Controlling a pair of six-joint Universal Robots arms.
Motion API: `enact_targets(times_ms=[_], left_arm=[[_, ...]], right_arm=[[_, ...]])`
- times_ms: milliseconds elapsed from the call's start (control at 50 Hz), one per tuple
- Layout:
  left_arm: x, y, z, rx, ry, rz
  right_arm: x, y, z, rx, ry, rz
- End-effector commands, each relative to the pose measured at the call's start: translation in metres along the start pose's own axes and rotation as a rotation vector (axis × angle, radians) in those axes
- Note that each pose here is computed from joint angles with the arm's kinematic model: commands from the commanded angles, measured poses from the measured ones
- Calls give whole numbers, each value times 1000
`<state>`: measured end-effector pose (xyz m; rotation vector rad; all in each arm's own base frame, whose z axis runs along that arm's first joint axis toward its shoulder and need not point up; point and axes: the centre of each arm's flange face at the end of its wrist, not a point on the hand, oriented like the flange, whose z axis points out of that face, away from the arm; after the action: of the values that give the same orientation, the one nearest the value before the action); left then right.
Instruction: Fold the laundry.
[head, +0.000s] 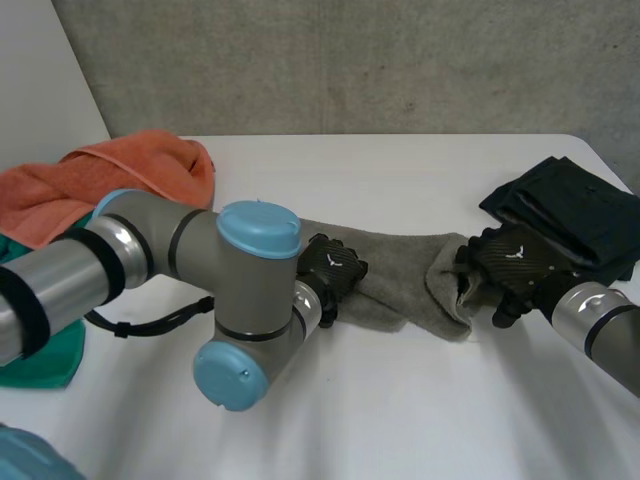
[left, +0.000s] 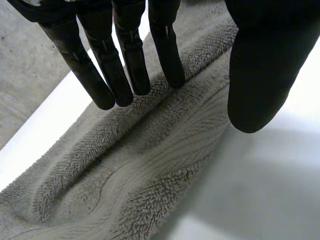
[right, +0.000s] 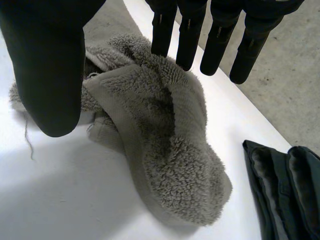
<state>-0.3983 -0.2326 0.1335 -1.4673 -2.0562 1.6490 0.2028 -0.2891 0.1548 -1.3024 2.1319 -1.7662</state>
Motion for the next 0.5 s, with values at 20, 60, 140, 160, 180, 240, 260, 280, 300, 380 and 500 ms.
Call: enact_targets(times_ms=[20,60,140,160,180,240,260,280,300,380,500], left_arm=[[6,2,10,-5,2,15],[10,1,10,-15,10,36],[11,3,11,-38,15,49],[11,3,11,-41,14,52],[12,3,12,-42,15,53],[12,2,14,-42,9,57],[11,2,14,-42,6,57],[10,1,14,-41,-2,57],[7,-1,15,-43,-25,53],[-5,-10,9,-46,-94,45],[-34,-40,-21,3,-148,1]], right_arm=[[-4,8,5,-22,4,4],[-2,9,6,-25,17,4],[-3,9,8,-22,33,-5],[-2,9,8,-20,38,-6],[-2,9,9,-18,41,-9],[-1,9,11,-10,56,-18],[-1,8,11,-6,59,-19],[0,8,12,-4,64,-20],[0,7,14,1,73,-21],[2,8,18,0,89,-5],[21,6,15,-31,154,42]])
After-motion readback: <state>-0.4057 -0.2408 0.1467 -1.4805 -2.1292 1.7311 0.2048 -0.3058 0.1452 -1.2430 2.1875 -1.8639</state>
